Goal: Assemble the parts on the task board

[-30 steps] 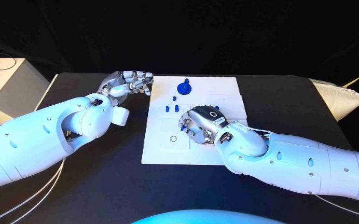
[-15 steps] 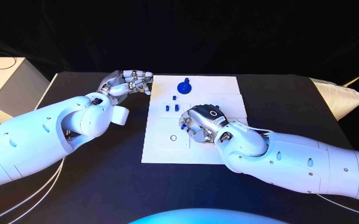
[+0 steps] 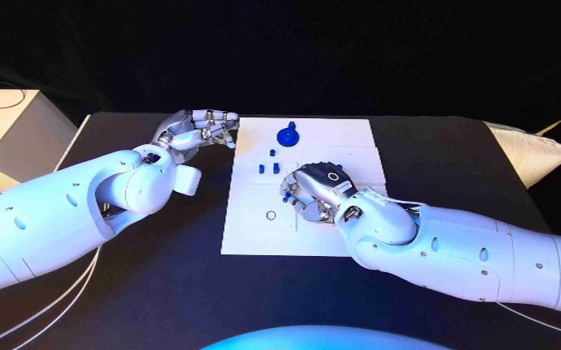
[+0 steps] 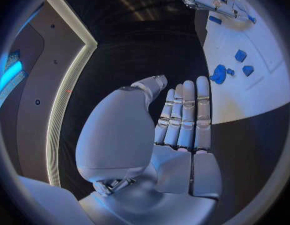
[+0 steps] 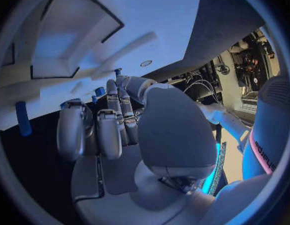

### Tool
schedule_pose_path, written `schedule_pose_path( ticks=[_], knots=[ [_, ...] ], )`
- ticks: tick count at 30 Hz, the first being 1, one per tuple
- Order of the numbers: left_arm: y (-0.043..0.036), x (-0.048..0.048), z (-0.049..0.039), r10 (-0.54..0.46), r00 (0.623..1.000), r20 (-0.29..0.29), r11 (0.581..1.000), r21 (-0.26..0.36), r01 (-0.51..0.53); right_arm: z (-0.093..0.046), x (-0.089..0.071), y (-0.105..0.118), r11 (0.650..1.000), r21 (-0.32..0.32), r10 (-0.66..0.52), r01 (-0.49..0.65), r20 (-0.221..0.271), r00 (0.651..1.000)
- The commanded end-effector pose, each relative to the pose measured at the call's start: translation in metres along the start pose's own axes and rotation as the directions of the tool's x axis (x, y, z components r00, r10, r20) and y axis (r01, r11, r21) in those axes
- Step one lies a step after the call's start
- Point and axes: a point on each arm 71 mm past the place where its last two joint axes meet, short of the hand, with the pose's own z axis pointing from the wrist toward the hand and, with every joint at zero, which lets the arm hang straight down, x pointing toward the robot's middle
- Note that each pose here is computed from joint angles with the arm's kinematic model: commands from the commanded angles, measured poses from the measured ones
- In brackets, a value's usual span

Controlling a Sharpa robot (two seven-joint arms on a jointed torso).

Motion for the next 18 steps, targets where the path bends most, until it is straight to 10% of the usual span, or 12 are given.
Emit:
schedule_pose_path(
  ticks=[1,18],
  knots=[
    [-0.0006,0.0017,0.0001,-0.009,1.000,-0.011,1.000,0.003,0.009,0.0003,0.0007,0.0000,1.000,-0.003,-0.025,0.025,-0.001,1.000],
    [-0.0010,0.0009,-0.0006,-0.007,1.000,-0.009,1.000,0.001,0.007,0.0050,0.0092,0.0027,0.999,-0.020,-0.044,0.042,-0.085,0.995]
  ],
)
